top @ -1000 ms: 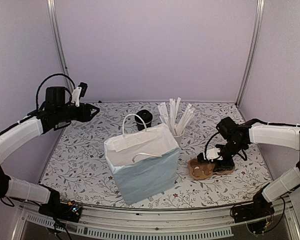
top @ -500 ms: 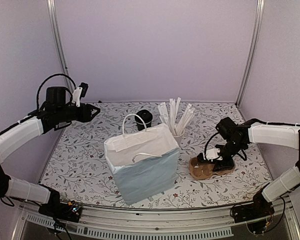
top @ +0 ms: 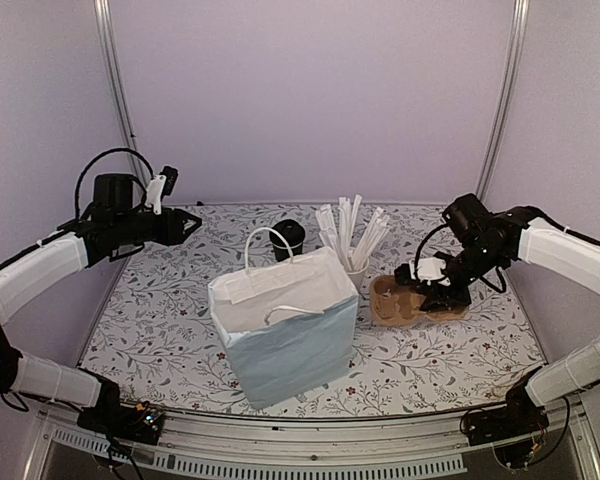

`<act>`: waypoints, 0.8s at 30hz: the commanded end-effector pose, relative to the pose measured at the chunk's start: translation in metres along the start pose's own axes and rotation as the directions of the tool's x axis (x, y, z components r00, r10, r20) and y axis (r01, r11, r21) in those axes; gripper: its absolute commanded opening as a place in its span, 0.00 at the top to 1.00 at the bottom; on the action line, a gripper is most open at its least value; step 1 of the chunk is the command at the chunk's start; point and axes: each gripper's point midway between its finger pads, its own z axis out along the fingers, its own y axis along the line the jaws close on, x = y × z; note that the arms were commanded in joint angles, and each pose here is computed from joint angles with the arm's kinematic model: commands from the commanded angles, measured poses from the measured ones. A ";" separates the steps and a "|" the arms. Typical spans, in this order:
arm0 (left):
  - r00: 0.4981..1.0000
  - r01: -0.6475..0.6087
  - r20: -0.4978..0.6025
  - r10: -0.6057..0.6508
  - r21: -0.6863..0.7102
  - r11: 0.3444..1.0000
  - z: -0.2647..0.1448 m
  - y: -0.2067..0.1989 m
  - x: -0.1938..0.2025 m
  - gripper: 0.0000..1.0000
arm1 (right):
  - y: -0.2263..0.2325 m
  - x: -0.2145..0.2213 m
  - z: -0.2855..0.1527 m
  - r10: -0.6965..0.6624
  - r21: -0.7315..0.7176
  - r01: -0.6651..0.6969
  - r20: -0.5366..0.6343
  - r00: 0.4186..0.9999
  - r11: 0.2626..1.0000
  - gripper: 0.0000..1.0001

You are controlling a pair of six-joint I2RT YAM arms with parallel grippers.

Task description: Pack the takeout coffee

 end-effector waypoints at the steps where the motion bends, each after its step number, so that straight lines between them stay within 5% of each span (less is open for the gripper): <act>1: 0.999 -0.042 0.020 0.041 0.053 0.998 0.000 -0.013 -0.010 0.50 | -0.009 -0.049 -0.056 -0.004 0.033 -0.002 0.176 0.984 0.999 0.69; 6: 0.988 -0.136 0.085 0.126 0.123 0.983 -0.020 -0.046 -0.030 0.50 | -0.028 -0.114 -0.135 -0.095 0.132 0.045 0.400 0.912 0.990 0.69; 12: 0.975 -0.212 0.116 0.188 0.257 0.943 -0.050 -0.098 -0.029 0.49 | -0.017 -0.180 -0.209 -0.213 0.160 0.143 0.645 0.734 0.977 0.69; 18: 0.977 -0.203 0.112 0.183 0.208 0.957 -0.043 -0.090 0.000 0.48 | 0.012 -0.232 -0.224 -0.209 0.037 0.289 0.778 0.593 0.957 0.68; 24: 0.973 -0.203 0.138 0.185 0.126 0.971 -0.043 -0.073 0.009 0.48 | 0.049 -0.273 -0.201 -0.230 -0.041 0.424 0.791 0.566 0.905 0.68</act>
